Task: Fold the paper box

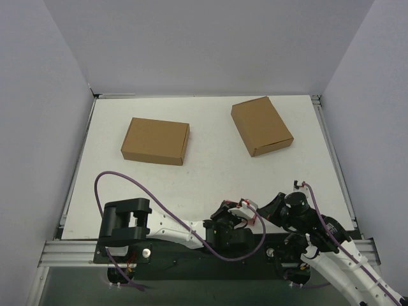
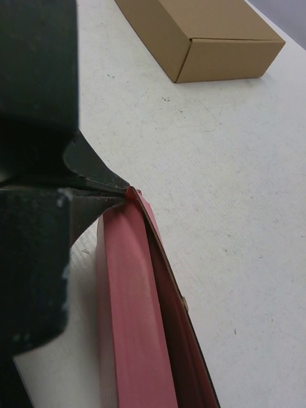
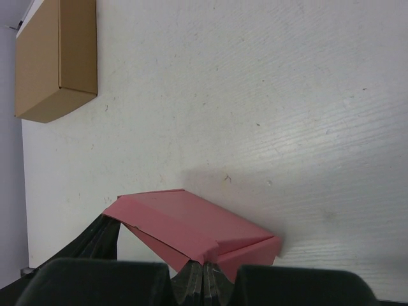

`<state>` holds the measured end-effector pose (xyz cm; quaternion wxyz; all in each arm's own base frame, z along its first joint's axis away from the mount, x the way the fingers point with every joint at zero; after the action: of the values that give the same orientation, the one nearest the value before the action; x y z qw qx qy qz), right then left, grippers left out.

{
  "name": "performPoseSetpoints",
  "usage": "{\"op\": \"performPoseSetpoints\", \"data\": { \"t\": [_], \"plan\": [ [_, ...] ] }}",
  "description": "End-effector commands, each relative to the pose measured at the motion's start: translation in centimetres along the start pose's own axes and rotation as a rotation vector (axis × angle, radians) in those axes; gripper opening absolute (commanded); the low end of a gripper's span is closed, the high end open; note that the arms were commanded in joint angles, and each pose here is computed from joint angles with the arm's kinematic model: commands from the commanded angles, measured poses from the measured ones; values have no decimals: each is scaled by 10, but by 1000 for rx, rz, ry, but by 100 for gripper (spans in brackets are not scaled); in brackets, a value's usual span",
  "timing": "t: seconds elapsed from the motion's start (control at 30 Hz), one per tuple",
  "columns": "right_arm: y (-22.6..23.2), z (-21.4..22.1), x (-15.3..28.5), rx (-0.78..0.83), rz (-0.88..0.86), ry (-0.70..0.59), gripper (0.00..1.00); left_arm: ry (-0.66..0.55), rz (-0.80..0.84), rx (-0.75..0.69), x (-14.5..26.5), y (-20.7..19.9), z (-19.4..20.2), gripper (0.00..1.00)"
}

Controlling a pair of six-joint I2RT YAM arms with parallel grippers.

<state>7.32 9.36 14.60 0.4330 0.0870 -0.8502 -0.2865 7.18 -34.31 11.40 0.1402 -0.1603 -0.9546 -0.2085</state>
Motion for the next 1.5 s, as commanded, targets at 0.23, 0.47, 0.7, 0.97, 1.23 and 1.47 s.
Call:
{"op": "performPoseSetpoints", "data": {
  "t": [0.23,0.47,0.7,0.97,1.23,1.47],
  "plan": [
    [5,-15,10,-8,-3,-102,0,394,184,-326,8,7,103,0],
    [2,-14,12,-30,-16,-127,0,395,180,-348,8,7,107,0],
    [11,-22,17,-13,-29,-139,0,390,209,-395,6,-4,101,0],
    [10,-18,11,6,-14,-92,0,389,239,-444,6,-10,98,0],
    [-8,0,-6,2,21,-39,0,394,295,-429,11,-14,88,0],
    [-19,5,-7,56,54,-30,0,364,332,-403,17,-10,65,0]
  ]
}}
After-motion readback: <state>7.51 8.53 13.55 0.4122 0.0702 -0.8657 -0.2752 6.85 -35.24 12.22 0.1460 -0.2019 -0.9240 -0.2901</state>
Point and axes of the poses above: each gripper's point midway between its finger pads, its own x axis back along the fingers, its own y axis along the line the jaws close on, z = x × y, the point moved 8 cm from there along x, back along the fingers, and after that the axes turned 7 degrees about x, right-handed, at the moved point
